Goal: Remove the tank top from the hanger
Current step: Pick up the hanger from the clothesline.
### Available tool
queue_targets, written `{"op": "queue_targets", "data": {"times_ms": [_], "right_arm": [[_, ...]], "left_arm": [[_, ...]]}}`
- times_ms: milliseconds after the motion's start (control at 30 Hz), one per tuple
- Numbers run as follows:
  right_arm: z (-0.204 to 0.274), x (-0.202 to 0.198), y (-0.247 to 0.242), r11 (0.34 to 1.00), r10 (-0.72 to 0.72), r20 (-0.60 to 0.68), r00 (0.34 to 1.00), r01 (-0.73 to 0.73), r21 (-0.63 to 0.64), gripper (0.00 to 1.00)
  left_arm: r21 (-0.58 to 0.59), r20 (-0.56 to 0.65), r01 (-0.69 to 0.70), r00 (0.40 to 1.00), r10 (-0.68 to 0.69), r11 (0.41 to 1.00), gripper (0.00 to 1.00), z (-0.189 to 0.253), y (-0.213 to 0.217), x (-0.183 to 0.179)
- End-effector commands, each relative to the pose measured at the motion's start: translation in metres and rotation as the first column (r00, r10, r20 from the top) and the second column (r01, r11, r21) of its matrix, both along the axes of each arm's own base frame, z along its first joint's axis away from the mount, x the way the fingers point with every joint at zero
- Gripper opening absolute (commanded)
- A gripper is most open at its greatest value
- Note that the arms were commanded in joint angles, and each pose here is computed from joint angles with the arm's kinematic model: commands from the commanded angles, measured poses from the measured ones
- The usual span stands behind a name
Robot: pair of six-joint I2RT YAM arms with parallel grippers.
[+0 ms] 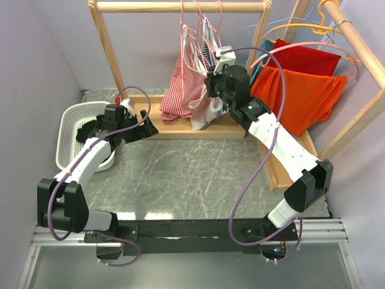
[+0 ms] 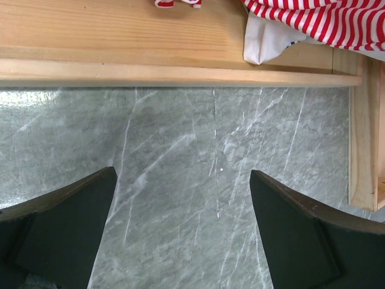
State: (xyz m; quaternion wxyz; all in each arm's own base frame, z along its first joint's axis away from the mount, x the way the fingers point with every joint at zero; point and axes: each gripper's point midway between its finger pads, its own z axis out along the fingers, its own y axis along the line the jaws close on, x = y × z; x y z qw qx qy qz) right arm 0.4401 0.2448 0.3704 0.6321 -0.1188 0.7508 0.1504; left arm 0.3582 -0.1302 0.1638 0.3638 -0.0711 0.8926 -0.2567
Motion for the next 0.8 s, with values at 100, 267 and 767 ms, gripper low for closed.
{"op": "queue_targets", "data": {"times_ms": [100,267,767], "right_arm": [[0.067,0.016,-0.002,0.992,-0.084,0.171,0.982,0.067,0.103,0.0],[0.077,0.015,-0.004,0.989,-0.134,0.211,0.968,0.117,0.093,0.0],[0.055,0.054,0.028,0.994,-0.109,0.197,0.974,0.107,0.02,0.0]], "left_arm": [[0.012,0.066,-0.003,0.998,0.002,1.0,0.99,0.022,0.001,0.006],[0.014,0.065,0.0,0.998,-0.001,1.0,0.99,0.021,0.001,0.006],[0.034,0.066,-0.016,0.998,0.013,0.999,1.0,0.019,0.006,0.004]]}}
